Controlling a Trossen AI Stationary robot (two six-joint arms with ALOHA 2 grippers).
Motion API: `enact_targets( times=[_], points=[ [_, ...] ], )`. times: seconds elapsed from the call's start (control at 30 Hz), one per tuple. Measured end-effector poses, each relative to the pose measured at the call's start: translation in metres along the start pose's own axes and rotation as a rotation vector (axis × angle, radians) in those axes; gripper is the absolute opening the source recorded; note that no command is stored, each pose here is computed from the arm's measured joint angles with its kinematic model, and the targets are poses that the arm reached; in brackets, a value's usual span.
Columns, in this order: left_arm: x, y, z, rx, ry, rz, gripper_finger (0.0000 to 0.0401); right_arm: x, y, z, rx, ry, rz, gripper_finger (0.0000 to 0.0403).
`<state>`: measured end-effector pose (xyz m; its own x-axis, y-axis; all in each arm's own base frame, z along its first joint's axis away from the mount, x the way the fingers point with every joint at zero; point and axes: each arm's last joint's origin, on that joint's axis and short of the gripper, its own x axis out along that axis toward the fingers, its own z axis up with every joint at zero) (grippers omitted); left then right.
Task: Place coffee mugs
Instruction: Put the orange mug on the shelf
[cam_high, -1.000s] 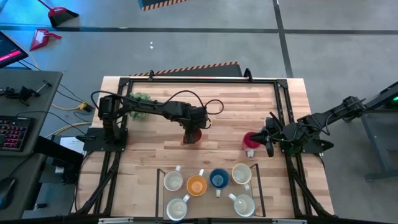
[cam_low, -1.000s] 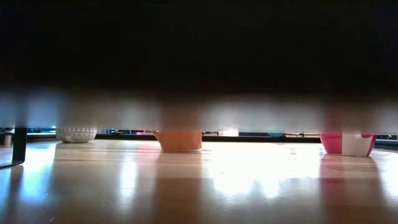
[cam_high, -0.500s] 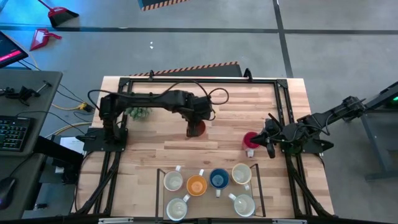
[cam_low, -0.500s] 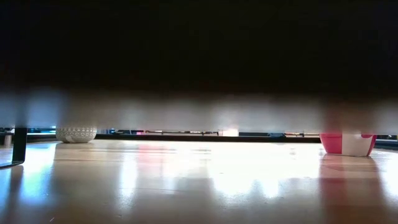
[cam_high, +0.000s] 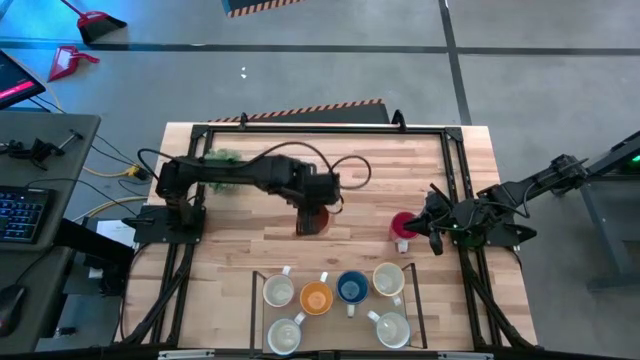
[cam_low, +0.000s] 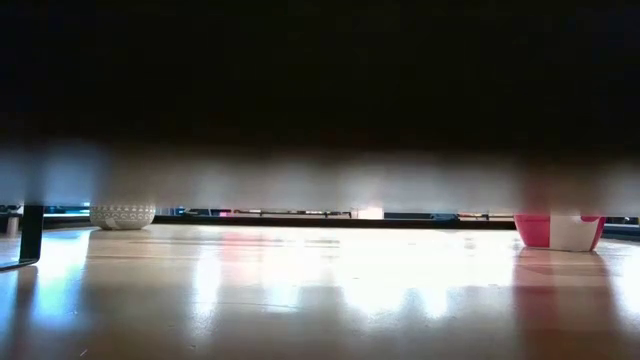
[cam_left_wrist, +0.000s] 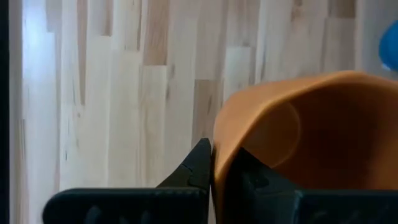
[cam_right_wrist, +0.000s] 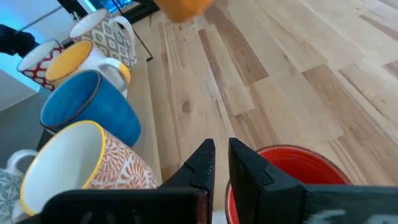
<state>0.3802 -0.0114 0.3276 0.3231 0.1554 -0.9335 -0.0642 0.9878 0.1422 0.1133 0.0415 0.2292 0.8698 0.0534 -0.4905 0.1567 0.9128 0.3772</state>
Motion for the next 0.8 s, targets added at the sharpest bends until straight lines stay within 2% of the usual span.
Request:
enact_targets(
  times=[0.3, 0.47, 0.57, 0.8],
  points=[
    [-0.002, -0.007, -0.002, -0.054, 0.003, 0.034, 0.0012, 0.000, 0.000, -0.001, 0.019, 0.021, 0.006, 0.0024],
    [0.000, -0.001, -0.001, -0.092, 0.007, 0.051, 0.0012, 0.000, 0.000, -0.001, 0.020, 0.019, 0.007, 0.0024],
    [0.012, 0.002, 0.003, -0.109, 0.030, 0.063, 0.0012, 0.000, 0.000, -0.001, 0.020, 0.019, 0.007, 0.0024],
    [0.063, 0.005, 0.013, -0.112, 0.115, 0.073, 0.0012, 0.000, -0.001, -0.001, 0.019, 0.001, -0.016, 0.0024]
  ],
)
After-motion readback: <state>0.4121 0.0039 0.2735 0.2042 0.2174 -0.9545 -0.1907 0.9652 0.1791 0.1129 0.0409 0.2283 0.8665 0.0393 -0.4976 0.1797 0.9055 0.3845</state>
